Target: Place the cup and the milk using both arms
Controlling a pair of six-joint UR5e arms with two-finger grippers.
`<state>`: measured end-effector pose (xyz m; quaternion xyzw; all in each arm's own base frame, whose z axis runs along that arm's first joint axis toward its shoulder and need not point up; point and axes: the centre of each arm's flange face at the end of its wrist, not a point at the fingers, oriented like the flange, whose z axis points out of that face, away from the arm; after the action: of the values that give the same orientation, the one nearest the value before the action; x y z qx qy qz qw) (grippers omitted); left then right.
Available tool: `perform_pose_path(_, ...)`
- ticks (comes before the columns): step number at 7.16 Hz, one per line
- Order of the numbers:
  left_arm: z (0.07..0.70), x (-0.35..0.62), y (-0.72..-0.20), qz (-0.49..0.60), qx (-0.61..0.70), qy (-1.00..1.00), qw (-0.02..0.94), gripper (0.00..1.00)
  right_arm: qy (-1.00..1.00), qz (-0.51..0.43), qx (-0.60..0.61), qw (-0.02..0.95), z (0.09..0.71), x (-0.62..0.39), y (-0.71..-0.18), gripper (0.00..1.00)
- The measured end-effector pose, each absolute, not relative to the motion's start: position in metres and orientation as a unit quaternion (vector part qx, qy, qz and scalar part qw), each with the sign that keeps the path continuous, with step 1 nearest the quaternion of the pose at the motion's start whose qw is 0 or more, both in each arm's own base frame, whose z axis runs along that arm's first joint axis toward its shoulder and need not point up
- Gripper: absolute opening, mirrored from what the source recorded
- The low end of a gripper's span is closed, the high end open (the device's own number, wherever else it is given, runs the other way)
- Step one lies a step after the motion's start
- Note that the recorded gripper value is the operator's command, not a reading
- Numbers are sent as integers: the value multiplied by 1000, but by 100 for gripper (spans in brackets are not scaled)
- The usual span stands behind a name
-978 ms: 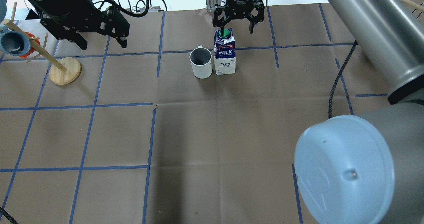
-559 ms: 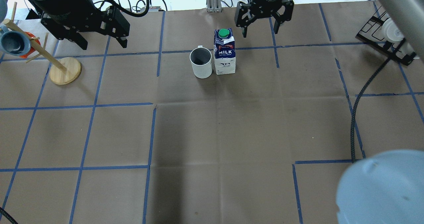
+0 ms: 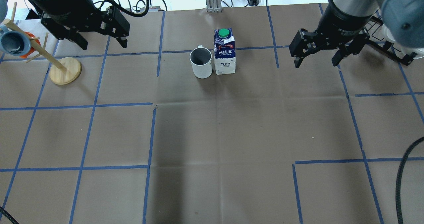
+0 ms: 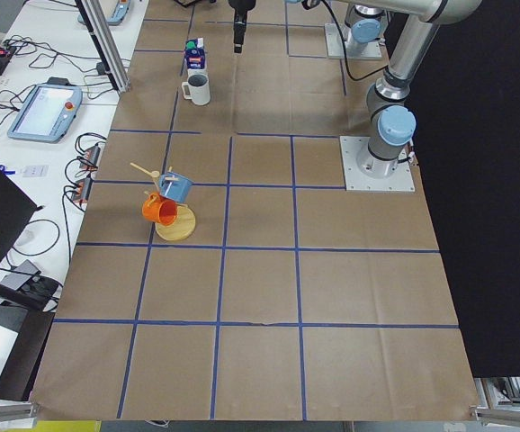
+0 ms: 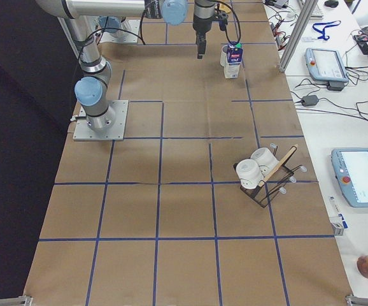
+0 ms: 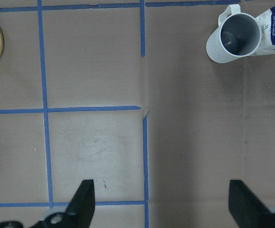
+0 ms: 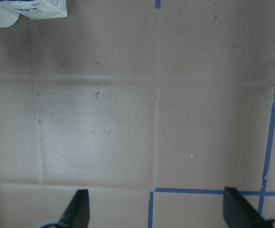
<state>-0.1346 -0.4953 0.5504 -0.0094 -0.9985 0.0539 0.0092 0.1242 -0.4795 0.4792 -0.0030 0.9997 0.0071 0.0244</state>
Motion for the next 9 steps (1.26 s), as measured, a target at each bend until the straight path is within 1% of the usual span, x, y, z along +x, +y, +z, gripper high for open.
perform_pose_path(1, 550, -135, -495, 54, -9, -998, 9, 100, 1000, -3, 7, 23, 475, 133, -466, 100)
perform_pose_path(3, 550, -135, -495, 54, -9, -998, 9, 100, 1000, -13, 3, 10, 475, 146, -458, 100)
perform_pose_path(9, 551, -135, -495, 54, -9, -998, 9, 100, 1000, -15, -1, 3, 476, 146, -468, 100)
